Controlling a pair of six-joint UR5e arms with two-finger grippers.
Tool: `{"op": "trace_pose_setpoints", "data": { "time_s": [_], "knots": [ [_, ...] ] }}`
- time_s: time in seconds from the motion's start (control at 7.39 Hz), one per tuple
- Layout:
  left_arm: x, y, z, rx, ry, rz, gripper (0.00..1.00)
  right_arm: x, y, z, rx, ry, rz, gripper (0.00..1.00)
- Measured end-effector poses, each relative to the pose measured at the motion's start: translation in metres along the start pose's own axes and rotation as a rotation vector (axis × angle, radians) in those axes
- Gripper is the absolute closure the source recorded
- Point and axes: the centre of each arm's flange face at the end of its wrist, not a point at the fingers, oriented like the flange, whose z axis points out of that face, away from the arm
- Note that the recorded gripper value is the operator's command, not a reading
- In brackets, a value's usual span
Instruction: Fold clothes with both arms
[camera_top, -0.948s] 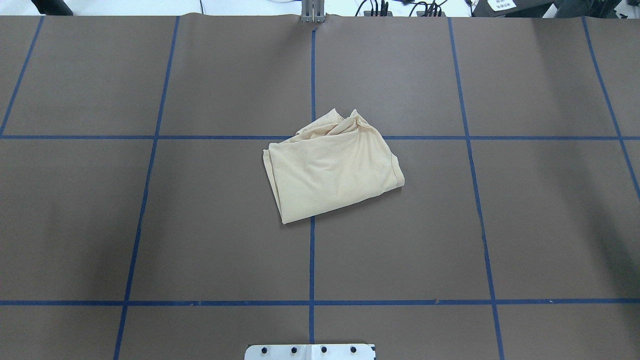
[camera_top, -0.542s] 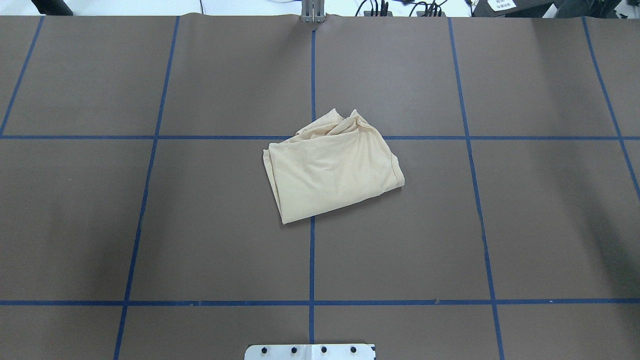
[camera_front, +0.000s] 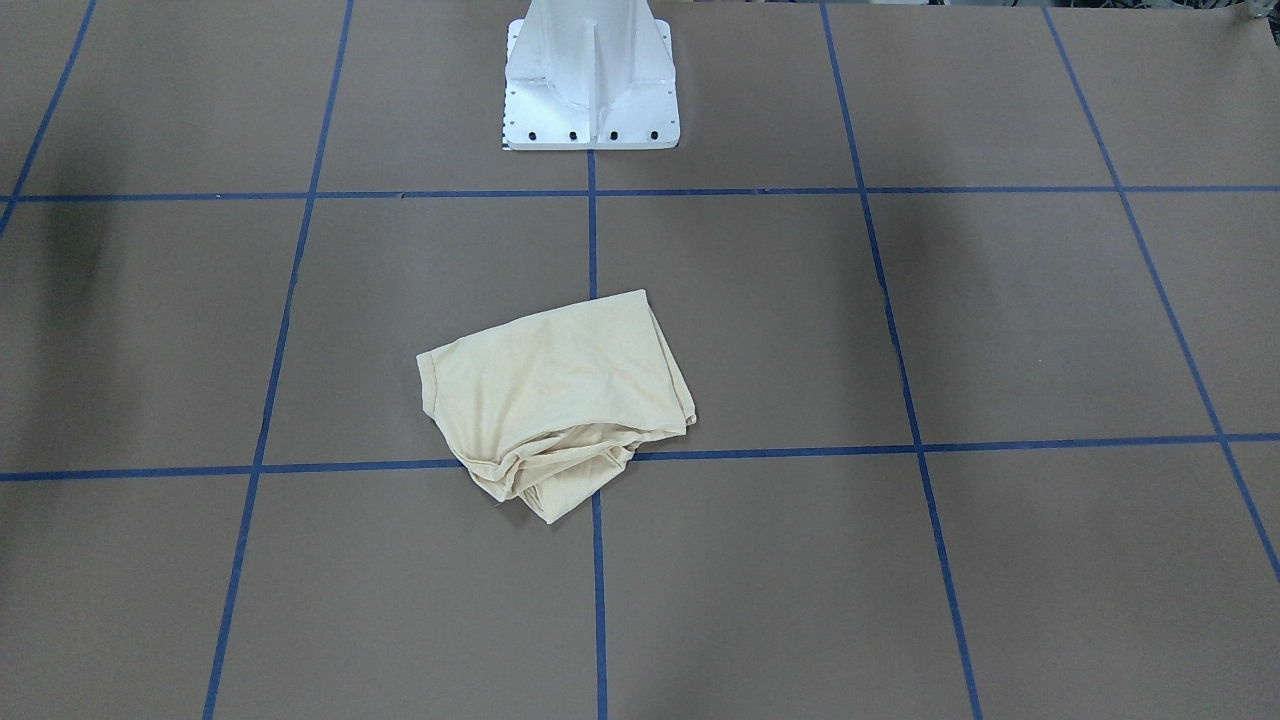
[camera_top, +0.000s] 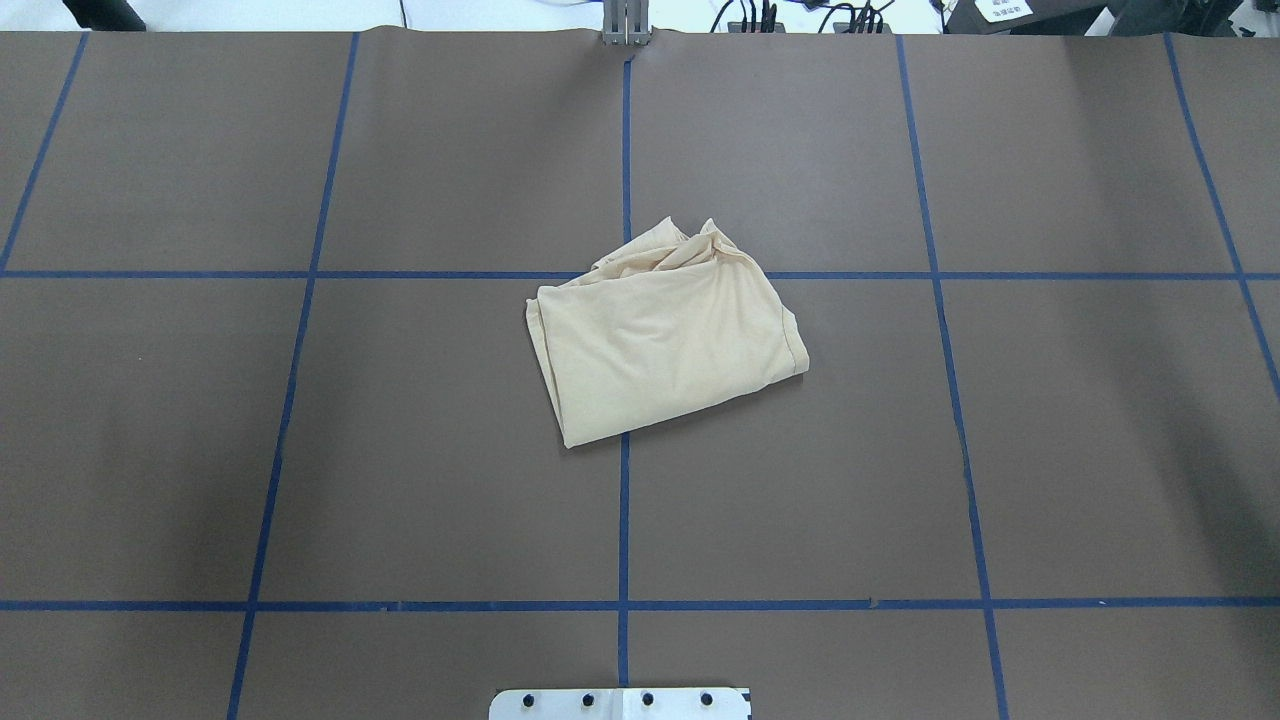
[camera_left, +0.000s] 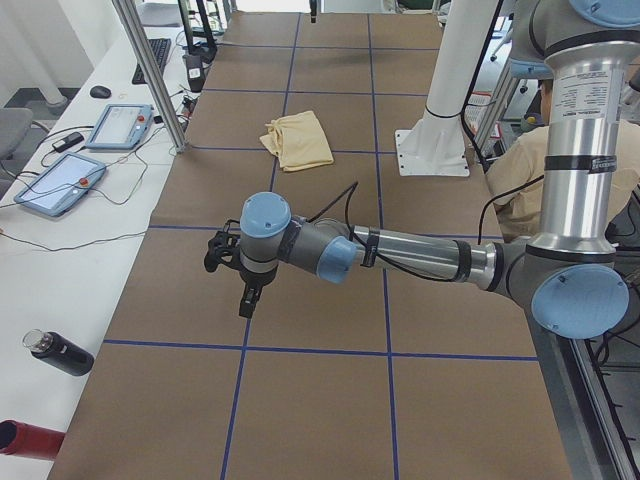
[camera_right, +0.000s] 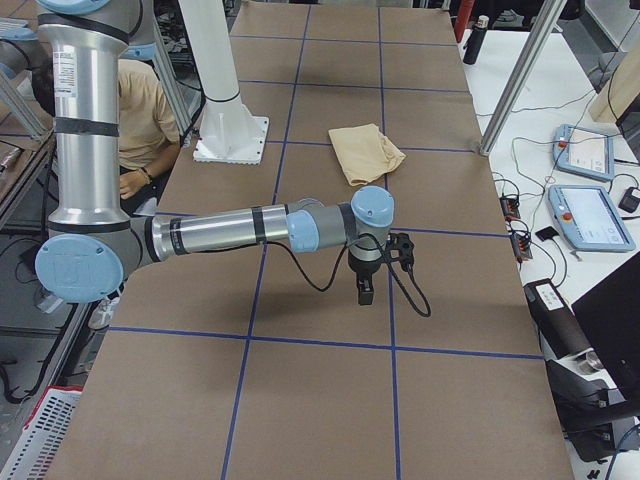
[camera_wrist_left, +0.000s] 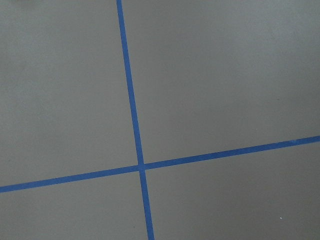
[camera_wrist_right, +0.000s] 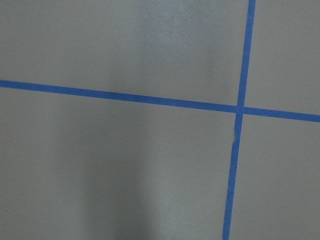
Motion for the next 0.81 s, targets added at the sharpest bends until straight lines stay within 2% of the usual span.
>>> {"op": "trace_pose_setpoints", "data": {
  "time_s": [0.81],
  "knots": [
    [-0.0019,0.0041,0.0027,-0.007,-0.001,-0.005,0.00,0.0023,0.0049,0.0026,-0.009,-0.007,0.006,0.00]
  ]
}}
